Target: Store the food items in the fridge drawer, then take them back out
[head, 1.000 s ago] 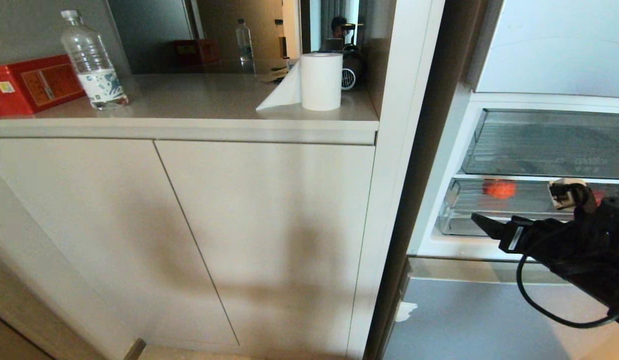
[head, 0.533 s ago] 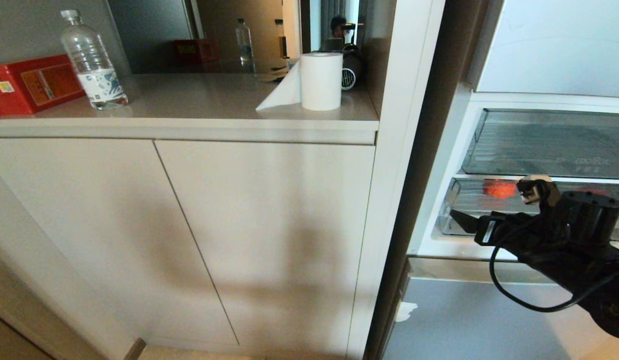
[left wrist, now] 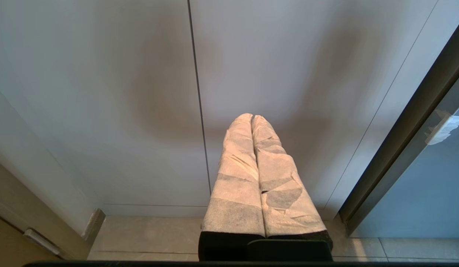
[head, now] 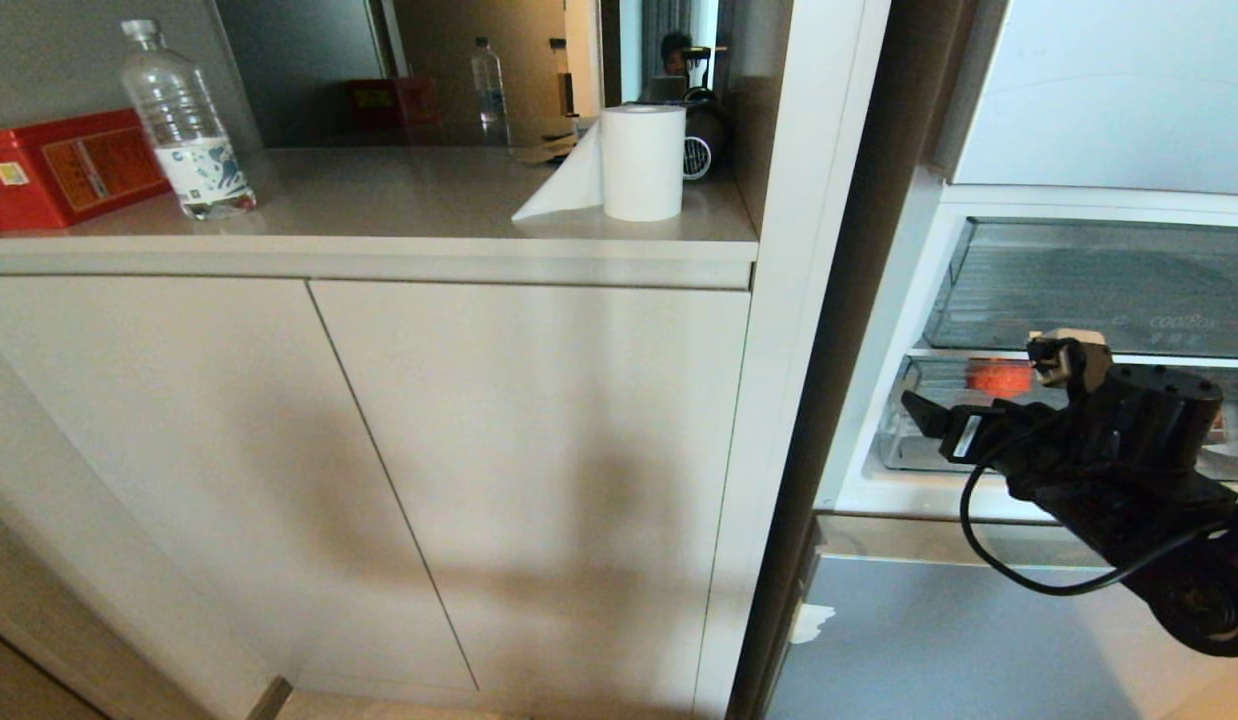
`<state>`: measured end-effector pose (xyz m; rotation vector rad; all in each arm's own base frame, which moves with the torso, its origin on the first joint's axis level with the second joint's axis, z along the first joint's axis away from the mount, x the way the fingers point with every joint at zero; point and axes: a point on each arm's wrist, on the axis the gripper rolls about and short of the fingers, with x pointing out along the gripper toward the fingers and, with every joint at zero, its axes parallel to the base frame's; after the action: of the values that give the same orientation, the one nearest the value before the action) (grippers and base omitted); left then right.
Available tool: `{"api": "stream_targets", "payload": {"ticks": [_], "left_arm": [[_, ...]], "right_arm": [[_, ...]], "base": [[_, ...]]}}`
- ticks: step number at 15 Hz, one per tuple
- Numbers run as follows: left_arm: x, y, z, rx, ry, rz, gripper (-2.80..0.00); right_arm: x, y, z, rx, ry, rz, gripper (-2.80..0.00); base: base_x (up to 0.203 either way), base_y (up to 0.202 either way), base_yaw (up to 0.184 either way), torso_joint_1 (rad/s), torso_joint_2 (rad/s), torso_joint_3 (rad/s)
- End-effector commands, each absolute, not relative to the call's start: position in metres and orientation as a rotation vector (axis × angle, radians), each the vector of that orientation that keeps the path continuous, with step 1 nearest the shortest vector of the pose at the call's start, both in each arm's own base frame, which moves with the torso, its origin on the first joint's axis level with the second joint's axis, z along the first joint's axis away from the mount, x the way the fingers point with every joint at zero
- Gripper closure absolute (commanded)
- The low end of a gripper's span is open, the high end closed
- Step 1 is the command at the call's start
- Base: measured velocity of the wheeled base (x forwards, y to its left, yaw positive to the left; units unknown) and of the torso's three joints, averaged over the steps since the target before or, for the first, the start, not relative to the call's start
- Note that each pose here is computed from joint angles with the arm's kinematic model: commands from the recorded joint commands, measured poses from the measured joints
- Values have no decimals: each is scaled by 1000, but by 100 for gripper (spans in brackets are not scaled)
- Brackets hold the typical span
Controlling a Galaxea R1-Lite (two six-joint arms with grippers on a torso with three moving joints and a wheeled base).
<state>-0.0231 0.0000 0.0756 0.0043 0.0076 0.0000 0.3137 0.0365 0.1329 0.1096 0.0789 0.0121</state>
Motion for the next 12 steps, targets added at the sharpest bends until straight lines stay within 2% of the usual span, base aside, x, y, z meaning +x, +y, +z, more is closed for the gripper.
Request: {"api": "stream_targets", "payload": {"ticks": [1, 12], "left_arm": [[-23, 0, 76, 5, 9, 0, 0], [-23, 0, 76, 5, 9, 0, 0]], "right_arm": [[319, 37, 130, 108, 76, 11, -280], [334, 44, 115, 109, 106, 15, -280]], "base": [[0, 0, 0, 0, 0, 0], [0, 0, 0, 0, 0, 0]]}}
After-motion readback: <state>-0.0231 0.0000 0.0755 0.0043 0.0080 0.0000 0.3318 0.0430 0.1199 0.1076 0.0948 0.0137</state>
